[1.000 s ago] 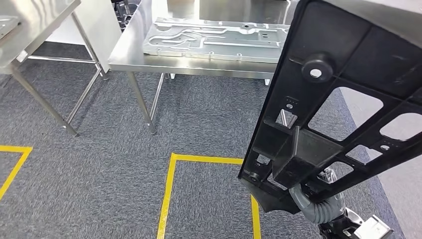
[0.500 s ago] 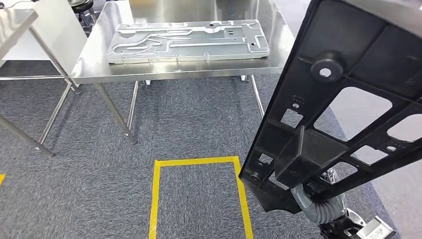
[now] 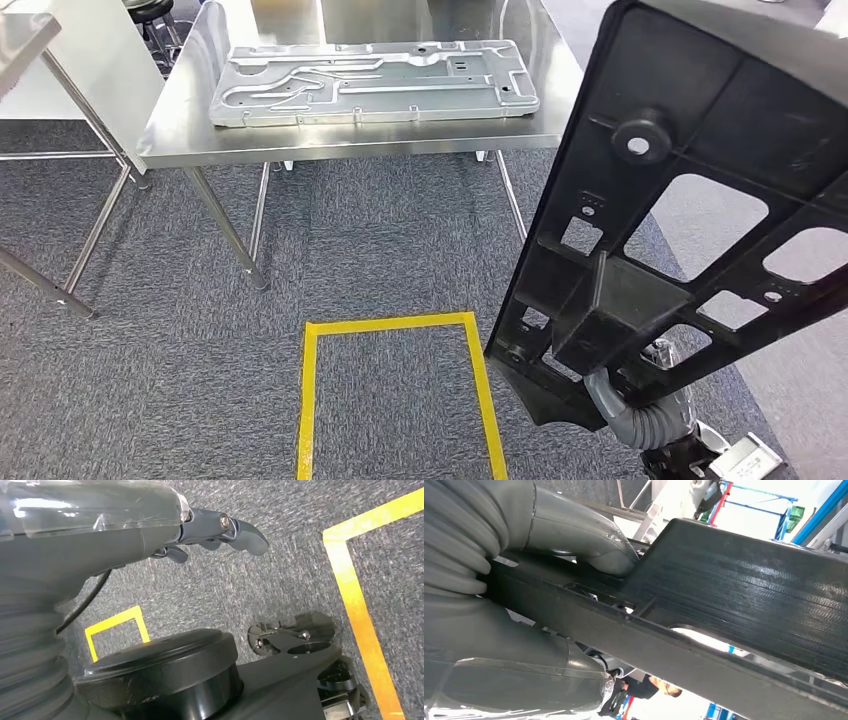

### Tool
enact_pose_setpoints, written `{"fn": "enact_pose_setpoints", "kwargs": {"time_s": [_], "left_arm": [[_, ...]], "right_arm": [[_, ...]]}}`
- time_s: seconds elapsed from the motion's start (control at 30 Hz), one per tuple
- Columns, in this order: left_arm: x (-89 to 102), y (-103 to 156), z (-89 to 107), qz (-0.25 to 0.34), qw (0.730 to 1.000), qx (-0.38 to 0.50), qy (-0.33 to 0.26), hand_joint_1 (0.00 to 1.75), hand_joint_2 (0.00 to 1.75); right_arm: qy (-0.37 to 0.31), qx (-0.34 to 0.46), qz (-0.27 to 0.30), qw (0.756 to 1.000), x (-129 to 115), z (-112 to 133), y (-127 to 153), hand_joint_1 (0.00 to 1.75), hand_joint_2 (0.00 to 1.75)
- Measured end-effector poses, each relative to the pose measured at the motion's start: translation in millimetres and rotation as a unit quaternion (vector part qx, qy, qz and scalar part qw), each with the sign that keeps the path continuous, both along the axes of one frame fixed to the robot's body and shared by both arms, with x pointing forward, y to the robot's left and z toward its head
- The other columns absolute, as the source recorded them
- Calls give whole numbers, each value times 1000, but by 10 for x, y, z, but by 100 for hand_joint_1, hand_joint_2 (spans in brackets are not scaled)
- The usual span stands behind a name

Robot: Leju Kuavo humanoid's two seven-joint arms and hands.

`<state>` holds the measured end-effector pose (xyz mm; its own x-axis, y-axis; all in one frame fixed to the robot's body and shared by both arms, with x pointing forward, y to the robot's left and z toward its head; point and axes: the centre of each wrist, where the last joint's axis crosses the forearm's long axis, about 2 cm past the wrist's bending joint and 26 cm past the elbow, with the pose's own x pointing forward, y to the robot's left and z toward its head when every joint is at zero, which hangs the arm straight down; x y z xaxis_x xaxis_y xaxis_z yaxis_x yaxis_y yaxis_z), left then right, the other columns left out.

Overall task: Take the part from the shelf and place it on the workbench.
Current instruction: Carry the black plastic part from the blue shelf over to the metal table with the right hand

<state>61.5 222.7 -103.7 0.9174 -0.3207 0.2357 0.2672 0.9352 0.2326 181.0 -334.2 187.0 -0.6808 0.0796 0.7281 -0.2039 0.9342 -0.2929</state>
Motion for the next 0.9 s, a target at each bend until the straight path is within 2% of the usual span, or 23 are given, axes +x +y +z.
{"fn": "enact_pose_setpoints", "kwargs": {"time_s": [0.17,0.43,0.9], "left_arm": [[7,2,1,2,1000,-1,0,0,175],[57,4,8,9,1000,-3,-7,0,175],[-30,7,-5,14,1000,-1,2,0,175]], "right_arm": [[2,-1,0,1000,-63,-2,1,175,175],[-4,-1,2,1000,-22,21,0,175,175],[-11,-1,3,1000,43,43,-6,175,175]]}}
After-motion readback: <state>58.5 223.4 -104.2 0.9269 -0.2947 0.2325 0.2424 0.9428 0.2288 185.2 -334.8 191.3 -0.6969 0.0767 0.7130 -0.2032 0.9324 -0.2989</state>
